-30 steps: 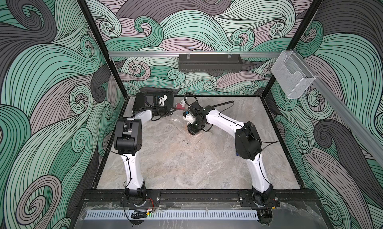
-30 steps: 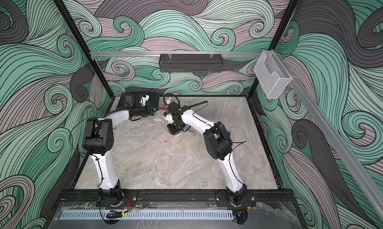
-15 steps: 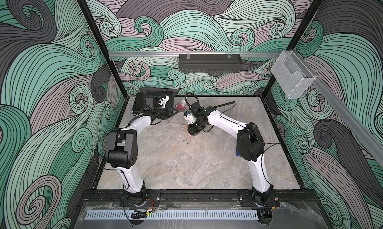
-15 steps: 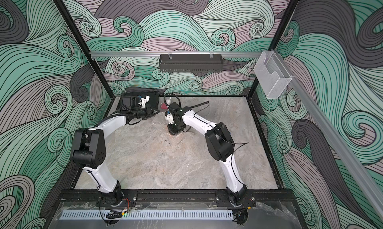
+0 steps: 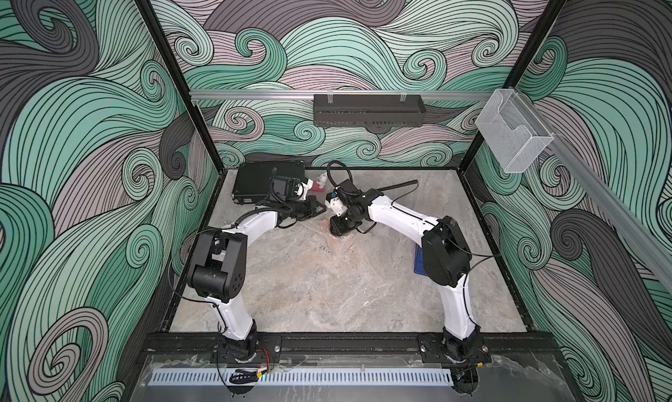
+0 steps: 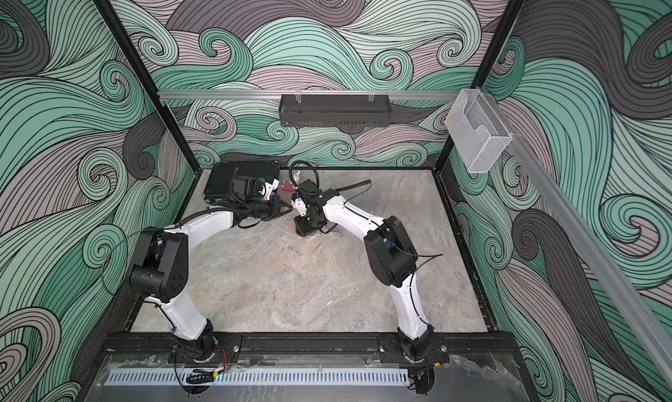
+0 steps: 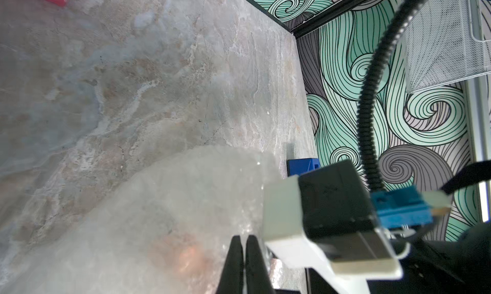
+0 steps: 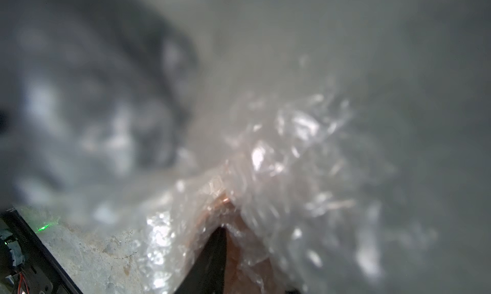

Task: Wrap mugs in bubble wrap
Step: Wrap the mug in bubble wrap.

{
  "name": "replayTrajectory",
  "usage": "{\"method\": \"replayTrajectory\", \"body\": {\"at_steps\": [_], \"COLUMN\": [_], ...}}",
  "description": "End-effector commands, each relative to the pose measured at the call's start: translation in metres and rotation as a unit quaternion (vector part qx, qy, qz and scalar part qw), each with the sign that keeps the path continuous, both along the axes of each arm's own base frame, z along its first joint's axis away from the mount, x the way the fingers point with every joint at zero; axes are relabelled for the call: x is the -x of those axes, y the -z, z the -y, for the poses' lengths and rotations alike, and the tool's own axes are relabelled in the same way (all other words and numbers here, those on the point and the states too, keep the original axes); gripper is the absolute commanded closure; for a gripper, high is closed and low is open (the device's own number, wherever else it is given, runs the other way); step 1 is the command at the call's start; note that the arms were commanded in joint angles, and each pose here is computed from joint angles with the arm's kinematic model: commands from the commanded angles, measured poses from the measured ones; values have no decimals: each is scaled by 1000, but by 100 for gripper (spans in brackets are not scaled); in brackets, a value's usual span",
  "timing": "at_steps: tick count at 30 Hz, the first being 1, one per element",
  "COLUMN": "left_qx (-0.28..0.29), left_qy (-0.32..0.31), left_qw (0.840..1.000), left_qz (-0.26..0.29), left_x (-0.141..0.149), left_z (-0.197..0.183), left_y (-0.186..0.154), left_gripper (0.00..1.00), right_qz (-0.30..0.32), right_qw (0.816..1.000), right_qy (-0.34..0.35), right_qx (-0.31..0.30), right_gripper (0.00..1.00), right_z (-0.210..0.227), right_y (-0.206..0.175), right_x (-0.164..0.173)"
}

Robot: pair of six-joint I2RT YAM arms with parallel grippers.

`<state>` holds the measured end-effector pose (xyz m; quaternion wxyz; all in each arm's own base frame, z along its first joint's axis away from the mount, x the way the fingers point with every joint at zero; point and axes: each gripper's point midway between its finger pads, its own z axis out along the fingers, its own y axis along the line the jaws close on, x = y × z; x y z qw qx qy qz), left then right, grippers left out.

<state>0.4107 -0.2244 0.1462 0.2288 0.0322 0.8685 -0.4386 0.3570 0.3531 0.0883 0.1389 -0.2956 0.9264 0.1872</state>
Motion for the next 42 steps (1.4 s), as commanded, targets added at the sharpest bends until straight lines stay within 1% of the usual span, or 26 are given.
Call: {"method": "replayTrajectory", "body": {"at_steps": [1,3,9,13,17,23,30,34,39,42], "left_qx": [-4,-6,-13,-20,-46,-67,-82,-87,-100,-106], "left_qy": [7,16,40,43,46,42,48,50,53,55], "left_qw": [1000,1000,999,998,996,995,993,993,992,991], "left_qz": [-3,-8,-34,-42,-52,-65,-65,-64,-62,-58], "left_x": [13,20,40,49,57,56,56,57,58,58], "left_z": [5,12,31,33,33,30,35,36,36,36], "left_y": [-4,0,21,29,41,57,60,62,63,62], "left_gripper": [100,100,100,100,100,100,100,100,100,100], "right_qz": [14,14,13,13,16,33,48,54,25,5], "right_qw": [1000,1000,999,999,997,995,989,983,971,967], "right_qy": [10,14,30,39,52,68,99,132,185,195], "right_qx": [-14,-16,-25,-30,-46,-69,-100,-117,-149,-162], "right_gripper": [68,70,70,70,68,64,62,59,56,52], "right_z": [-2,-2,-3,-3,-2,0,11,23,37,36], "right_y": [-14,-12,-10,-10,-18,-38,-61,-75,-80,-78], "right_x": [0,0,-2,-3,-5,-7,-11,-18,-36,-43]}}
